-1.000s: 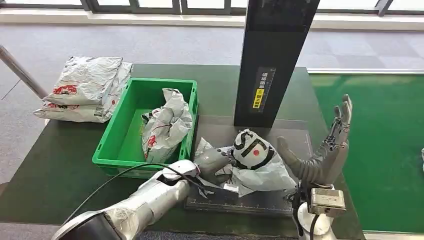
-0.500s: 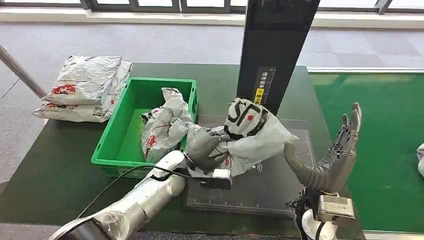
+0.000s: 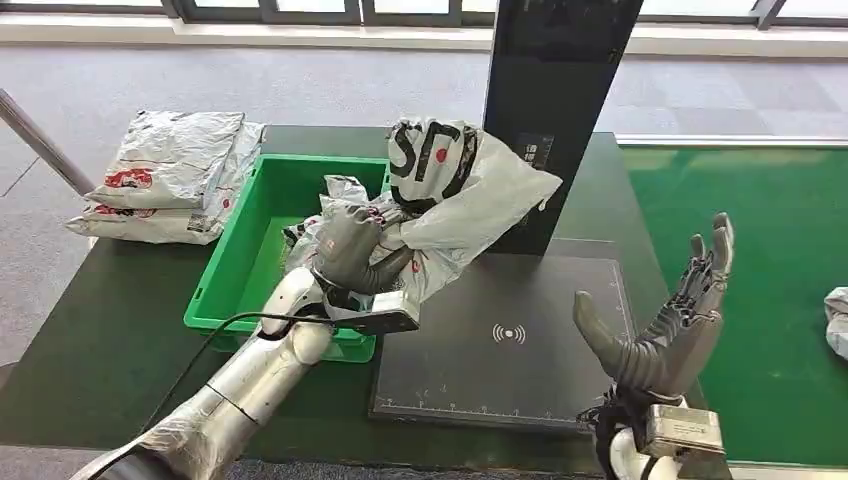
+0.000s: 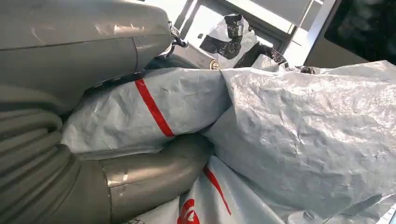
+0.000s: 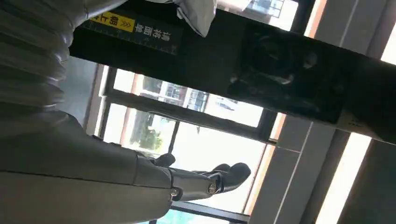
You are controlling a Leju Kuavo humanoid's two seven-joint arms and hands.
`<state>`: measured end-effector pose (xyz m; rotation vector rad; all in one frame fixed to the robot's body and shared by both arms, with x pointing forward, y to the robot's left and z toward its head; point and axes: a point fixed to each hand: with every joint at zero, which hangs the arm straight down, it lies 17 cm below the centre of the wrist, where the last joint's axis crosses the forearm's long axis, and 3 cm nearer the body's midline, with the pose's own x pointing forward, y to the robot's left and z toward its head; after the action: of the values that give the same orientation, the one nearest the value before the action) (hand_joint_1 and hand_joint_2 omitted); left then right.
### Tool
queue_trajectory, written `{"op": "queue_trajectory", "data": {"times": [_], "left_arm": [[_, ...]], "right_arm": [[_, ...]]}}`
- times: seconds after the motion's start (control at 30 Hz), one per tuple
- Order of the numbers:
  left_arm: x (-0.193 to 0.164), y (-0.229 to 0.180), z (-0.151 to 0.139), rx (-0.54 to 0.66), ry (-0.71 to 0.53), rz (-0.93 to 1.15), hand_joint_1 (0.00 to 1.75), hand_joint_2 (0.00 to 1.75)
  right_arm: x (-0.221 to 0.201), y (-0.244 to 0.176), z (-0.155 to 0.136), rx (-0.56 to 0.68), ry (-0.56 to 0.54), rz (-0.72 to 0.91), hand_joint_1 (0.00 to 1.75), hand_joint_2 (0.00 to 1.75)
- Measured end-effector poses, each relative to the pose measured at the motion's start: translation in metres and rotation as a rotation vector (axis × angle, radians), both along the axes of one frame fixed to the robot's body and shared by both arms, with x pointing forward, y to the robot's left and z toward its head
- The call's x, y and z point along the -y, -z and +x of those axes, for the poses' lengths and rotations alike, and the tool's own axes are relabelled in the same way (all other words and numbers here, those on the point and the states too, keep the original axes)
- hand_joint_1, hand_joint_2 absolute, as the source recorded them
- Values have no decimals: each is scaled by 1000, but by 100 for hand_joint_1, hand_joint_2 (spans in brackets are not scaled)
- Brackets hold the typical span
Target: Moved the parcel from conveyor to table for the left to box.
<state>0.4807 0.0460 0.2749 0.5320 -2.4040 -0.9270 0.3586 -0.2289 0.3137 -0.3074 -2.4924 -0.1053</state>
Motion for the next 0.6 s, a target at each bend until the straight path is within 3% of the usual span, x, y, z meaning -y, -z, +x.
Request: {"op": "queue_trajectory", "data": {"times": [0.2, 0.43, 0.6], "left_arm": [[-21, -17, -3, 36, -53, -85, 175, 175], [-102, -70, 3, 110, -197, -265, 175, 175], [-164, -52, 34, 12, -359, -290, 175, 175]], "right_arm": [[-1, -1, -1, 1, -20, 9, 0, 175], [-2, -2, -8, -3, -78, 32, 0, 175], [4, 2, -16, -14, -106, 48, 0, 175]]}}
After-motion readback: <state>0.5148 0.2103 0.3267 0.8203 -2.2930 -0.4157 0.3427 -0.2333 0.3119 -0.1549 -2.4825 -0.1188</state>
